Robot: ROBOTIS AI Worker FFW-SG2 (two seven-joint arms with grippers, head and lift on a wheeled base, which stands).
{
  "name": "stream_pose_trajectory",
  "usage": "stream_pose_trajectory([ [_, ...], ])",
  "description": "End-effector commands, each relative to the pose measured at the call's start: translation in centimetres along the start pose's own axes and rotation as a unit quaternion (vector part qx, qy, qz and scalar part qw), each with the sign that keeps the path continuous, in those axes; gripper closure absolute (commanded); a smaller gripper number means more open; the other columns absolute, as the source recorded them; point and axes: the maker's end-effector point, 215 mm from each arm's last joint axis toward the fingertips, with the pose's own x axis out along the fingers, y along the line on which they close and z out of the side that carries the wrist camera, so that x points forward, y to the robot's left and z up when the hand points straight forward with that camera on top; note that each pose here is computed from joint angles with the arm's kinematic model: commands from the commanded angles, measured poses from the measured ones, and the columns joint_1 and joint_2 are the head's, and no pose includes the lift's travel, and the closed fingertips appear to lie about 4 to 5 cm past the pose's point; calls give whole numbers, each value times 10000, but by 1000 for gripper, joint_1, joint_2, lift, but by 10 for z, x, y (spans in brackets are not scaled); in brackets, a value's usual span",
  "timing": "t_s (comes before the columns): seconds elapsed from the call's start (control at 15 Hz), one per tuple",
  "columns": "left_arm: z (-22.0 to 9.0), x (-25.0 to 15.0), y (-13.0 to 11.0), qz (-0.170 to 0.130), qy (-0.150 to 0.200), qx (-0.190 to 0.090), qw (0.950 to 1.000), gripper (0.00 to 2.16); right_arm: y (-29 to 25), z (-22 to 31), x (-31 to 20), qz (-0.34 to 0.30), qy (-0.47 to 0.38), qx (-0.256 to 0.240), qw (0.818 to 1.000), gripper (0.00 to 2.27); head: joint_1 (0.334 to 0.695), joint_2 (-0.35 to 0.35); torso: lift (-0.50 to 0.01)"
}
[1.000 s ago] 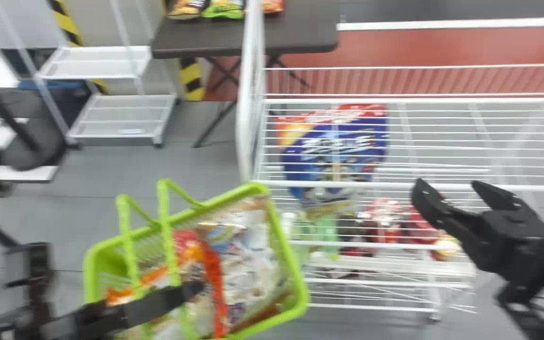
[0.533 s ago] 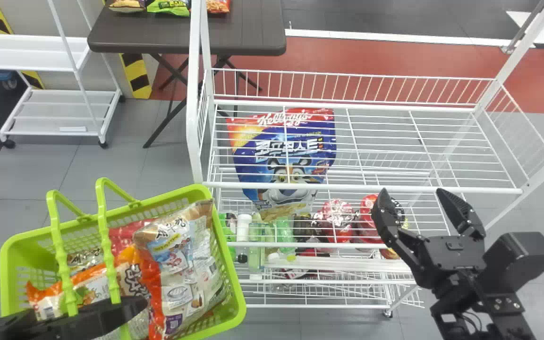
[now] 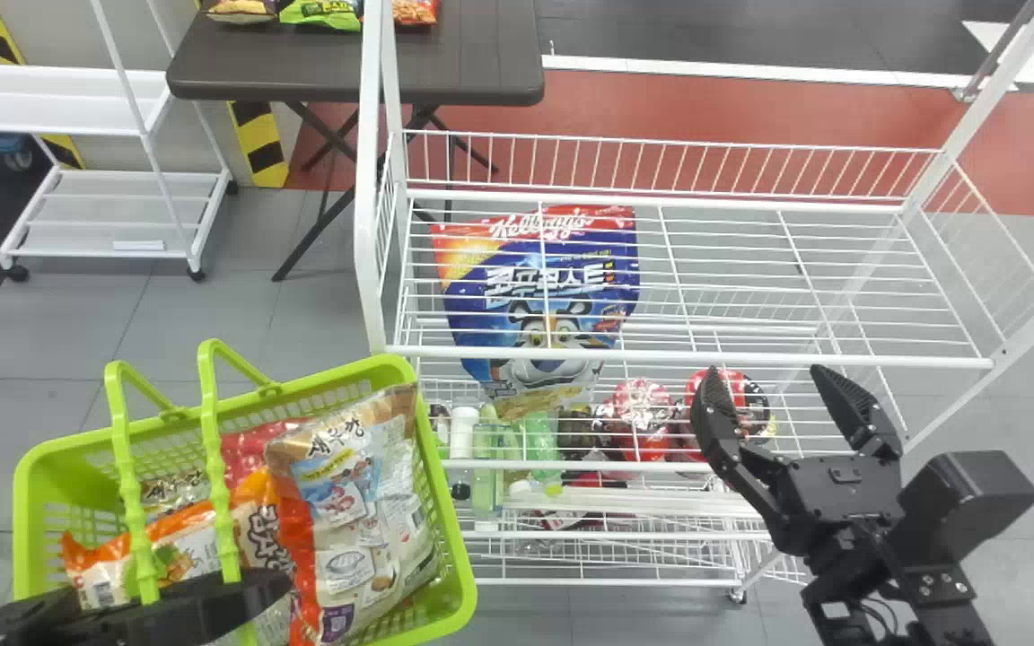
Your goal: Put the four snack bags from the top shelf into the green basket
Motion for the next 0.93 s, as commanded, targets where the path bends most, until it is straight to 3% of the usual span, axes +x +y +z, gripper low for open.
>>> stream_pose_trajectory([
  [0.0,-2,1,-2,-58,41,-22,10000,2148,3,-2,1,12,10,30,10000,49,695,-64,0],
  [0.87,-9,9,-4,-78,98,-36,9999,2148,1,-6,2,-68,58,75,9999,73,695,-72,0],
])
